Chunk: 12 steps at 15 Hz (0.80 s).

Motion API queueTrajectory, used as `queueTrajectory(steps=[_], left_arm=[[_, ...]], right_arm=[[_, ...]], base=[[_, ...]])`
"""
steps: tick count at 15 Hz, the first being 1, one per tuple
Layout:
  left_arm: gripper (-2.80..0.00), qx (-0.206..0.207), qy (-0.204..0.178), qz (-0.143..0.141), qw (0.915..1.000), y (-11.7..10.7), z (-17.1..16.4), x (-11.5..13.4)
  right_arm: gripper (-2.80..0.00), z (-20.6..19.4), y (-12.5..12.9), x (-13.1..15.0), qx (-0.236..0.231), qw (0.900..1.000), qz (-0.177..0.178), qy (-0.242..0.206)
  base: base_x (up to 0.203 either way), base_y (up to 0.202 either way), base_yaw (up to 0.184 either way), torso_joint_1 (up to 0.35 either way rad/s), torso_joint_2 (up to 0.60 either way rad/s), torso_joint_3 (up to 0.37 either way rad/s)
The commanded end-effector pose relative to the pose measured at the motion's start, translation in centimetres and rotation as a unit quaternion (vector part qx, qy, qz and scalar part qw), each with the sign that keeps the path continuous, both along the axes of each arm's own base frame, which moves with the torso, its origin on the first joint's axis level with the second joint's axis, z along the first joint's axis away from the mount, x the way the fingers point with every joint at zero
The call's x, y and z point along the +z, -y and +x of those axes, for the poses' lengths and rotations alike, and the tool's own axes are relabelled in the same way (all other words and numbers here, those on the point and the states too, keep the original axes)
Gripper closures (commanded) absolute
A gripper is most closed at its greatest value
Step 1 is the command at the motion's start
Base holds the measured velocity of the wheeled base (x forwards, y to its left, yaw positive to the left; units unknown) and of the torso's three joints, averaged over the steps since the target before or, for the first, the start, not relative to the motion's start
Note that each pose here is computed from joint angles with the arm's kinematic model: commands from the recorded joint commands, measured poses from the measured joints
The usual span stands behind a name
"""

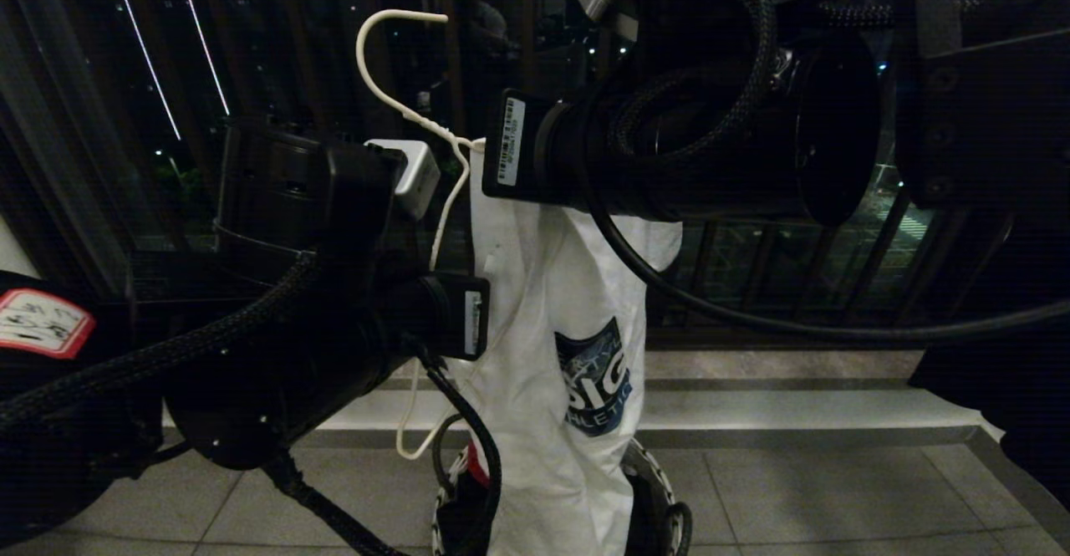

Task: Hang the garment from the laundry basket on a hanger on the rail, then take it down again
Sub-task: Hang the clothes on the clothes rack

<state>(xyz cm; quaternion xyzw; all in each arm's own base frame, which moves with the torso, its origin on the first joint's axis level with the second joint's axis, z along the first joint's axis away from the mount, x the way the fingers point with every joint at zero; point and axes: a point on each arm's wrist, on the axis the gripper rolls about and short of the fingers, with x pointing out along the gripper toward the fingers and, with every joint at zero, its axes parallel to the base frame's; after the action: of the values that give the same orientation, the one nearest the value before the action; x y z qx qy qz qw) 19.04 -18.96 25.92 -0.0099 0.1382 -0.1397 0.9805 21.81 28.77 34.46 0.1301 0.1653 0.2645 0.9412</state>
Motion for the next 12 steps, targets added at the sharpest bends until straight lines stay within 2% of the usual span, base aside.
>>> queueTrajectory(steps=[1,3,5,12], left_arm=[[0.00,-0.001,0.006,-0.013,0.9999,-0.6,-0.4,0.4],[0.00,-0.003,0.015,-0.024,0.9996,-0.4,-0.3,0.3],[0.00,-0.016,0.034,-0.047,0.9982,-0.3,-0.2,0.4],[0.00,-0.016,0.028,-0.043,0.9986,0.0,0.2,-0.2]], right_arm=[[0.00,-0.5,-0.1,0.2,0.004,1.000,0.002,0.000],[0.00,-0.8,-0.3,0.2,0.010,1.000,0.003,0.002],[0.00,-1.1,-0.4,0.3,0.011,1.000,0.002,0.002],[0.00,-1.7,-0.9,0.2,0.014,1.000,-0.001,0.004]], base=[[0.000,0.000,0.000,0.000,0.00,0.000],[0.000,0.000,0.000,0.000,0.00,0.000],[0.000,0.000,0.000,0.000,0.00,0.000],[0.000,0.000,0.000,0.000,0.00,0.000]])
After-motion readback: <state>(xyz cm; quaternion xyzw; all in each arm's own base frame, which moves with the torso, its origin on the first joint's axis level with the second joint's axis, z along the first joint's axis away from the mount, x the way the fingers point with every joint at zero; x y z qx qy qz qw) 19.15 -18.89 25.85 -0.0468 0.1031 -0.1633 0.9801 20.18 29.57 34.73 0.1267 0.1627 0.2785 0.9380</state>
